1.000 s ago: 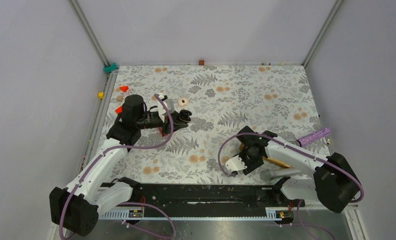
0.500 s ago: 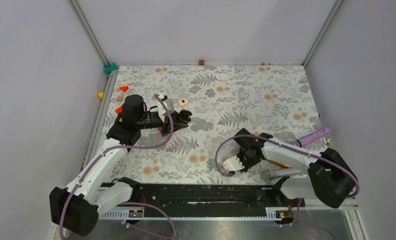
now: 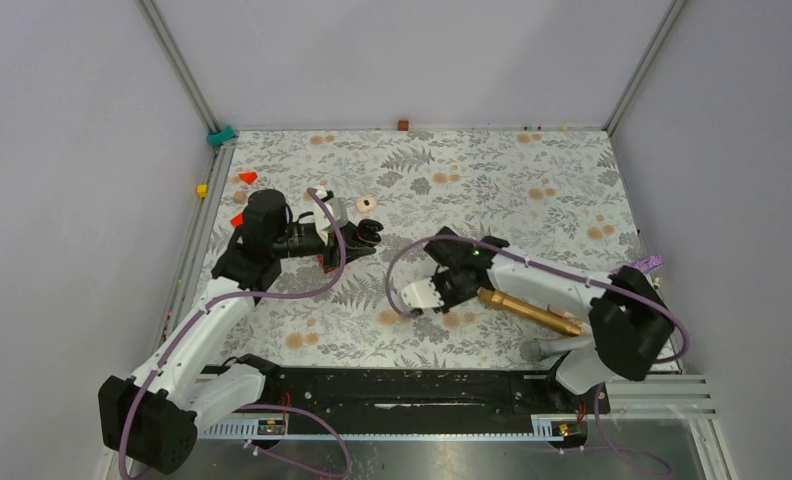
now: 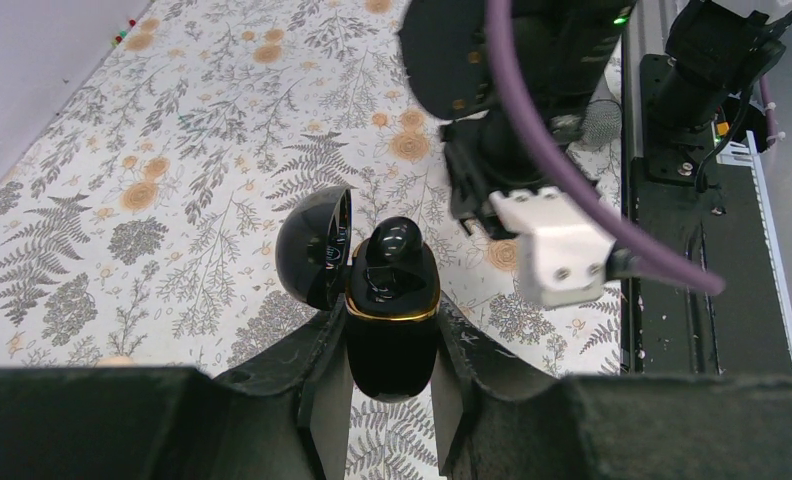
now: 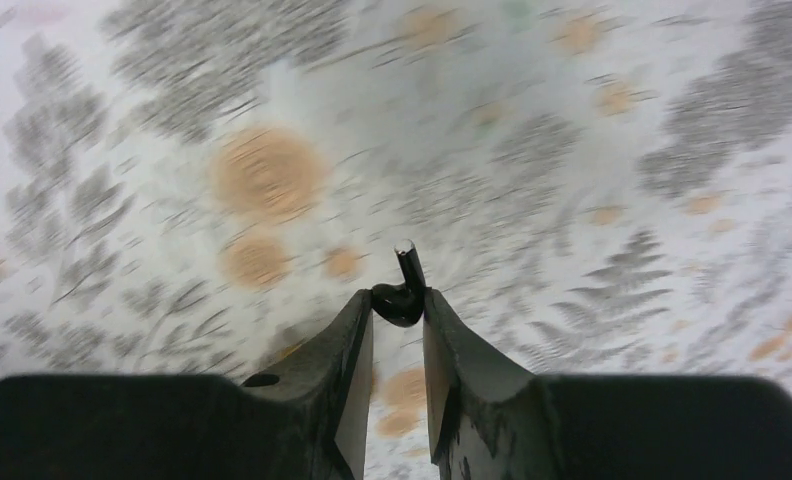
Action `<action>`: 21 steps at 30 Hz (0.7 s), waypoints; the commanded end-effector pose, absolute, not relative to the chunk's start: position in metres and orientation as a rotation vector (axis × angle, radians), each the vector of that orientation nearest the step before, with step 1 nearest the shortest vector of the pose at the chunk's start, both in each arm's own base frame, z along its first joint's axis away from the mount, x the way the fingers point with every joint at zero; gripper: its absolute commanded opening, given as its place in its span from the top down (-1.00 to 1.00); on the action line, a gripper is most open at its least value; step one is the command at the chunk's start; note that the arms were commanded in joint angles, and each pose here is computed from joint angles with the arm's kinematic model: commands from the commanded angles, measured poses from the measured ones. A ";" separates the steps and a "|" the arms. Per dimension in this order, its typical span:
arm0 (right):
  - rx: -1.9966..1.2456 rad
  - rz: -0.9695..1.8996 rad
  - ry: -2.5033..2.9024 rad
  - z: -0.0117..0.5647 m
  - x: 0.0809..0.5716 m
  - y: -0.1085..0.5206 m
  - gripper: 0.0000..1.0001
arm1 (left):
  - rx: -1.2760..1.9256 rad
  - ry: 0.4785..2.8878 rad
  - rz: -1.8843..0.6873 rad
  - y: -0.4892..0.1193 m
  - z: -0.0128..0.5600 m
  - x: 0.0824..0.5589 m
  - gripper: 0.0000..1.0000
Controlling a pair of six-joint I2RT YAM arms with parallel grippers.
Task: Insert the wireless bluetooth earbuds into the charging case
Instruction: Move the earbud to the center of the board.
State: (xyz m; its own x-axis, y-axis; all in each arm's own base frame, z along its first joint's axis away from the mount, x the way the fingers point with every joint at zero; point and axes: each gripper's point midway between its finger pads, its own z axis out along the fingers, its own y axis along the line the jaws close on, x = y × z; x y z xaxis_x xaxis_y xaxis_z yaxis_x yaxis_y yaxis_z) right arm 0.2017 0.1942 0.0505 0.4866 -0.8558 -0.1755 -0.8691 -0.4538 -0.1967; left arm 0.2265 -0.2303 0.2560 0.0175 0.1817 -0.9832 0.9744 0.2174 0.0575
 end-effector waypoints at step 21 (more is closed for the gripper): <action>-2.263 -0.071 1.731 0.041 0.299 0.279 -0.48 | 1.123 1.312 -0.884 -0.214 0.289 0.231 1.00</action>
State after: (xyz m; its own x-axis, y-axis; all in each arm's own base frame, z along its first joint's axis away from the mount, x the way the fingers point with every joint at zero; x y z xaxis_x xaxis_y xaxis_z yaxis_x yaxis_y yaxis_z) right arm 0.2935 0.2715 0.0167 0.3155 -0.9432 -0.1044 -0.9341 -0.2893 -0.2093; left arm 0.2355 -0.2115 0.2699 0.0190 0.1436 -0.9895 0.9552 0.2897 0.0604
